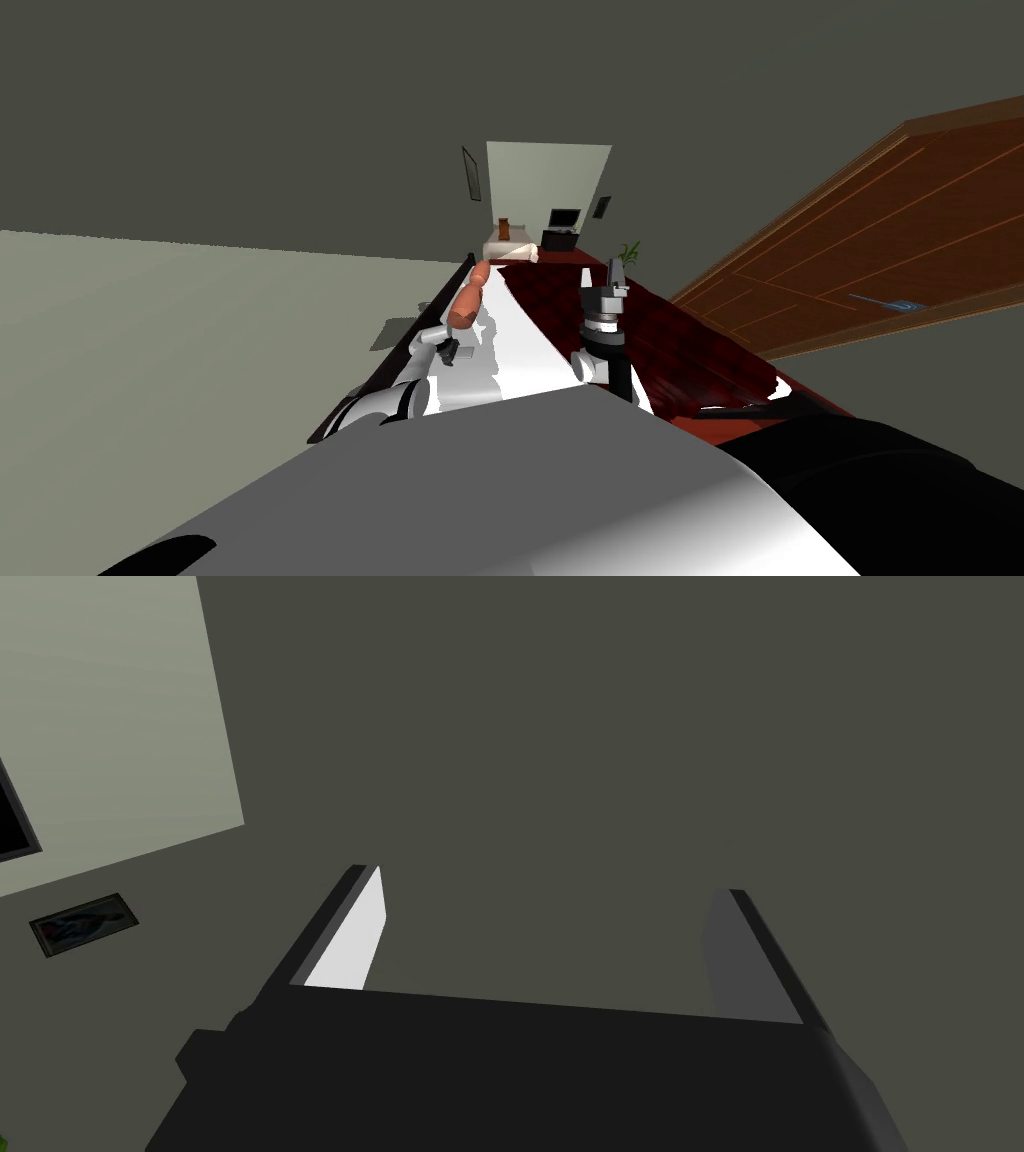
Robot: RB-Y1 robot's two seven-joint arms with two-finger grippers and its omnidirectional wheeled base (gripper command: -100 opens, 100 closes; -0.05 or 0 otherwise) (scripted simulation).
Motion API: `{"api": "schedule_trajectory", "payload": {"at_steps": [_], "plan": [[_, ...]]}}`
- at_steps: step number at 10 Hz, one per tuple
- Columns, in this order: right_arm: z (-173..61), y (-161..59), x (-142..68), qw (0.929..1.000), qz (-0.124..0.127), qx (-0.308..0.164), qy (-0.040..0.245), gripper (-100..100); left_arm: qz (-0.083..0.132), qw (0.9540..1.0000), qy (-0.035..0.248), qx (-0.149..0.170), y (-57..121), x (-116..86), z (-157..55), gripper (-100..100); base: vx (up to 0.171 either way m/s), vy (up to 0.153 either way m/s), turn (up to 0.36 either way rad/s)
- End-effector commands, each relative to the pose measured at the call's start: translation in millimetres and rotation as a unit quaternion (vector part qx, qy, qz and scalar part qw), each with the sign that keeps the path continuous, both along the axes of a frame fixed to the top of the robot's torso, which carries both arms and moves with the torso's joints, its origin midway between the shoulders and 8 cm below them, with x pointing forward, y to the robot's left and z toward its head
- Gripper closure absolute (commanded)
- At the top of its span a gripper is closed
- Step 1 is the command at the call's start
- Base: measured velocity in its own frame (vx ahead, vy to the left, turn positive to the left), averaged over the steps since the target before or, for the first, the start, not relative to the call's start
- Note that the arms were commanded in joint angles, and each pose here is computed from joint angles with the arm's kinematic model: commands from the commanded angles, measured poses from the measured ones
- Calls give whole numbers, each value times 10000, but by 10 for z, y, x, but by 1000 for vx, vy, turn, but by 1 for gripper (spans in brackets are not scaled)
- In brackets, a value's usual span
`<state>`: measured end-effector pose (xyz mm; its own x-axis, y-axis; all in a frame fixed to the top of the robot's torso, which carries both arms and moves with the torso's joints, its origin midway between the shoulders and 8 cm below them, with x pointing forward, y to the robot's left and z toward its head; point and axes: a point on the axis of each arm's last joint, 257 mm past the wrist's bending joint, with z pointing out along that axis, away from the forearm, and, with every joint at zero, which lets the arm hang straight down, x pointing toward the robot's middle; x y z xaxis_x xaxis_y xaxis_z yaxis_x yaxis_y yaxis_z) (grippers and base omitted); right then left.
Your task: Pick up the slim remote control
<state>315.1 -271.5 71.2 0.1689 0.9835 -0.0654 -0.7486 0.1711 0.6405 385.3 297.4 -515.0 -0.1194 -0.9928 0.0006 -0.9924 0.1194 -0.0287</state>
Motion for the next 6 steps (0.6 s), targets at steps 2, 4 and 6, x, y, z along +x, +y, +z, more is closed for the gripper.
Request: {"api": "schedule_trajectory", "payload": {"at_steps": [2,4,6], "plan": [[0,0,0,10000,0,0,0,0,2,10000,-12,2,0,3,-6,100,0,0,0],[0,0,0,10000,0,0,0,0,0,10000,-16,1,-1,7,-3,100,-3,1,3],[0,0,0,10000,0,0,0,0,1,10000,-15,1,-1,6,-3,100,0,0,0]]}}
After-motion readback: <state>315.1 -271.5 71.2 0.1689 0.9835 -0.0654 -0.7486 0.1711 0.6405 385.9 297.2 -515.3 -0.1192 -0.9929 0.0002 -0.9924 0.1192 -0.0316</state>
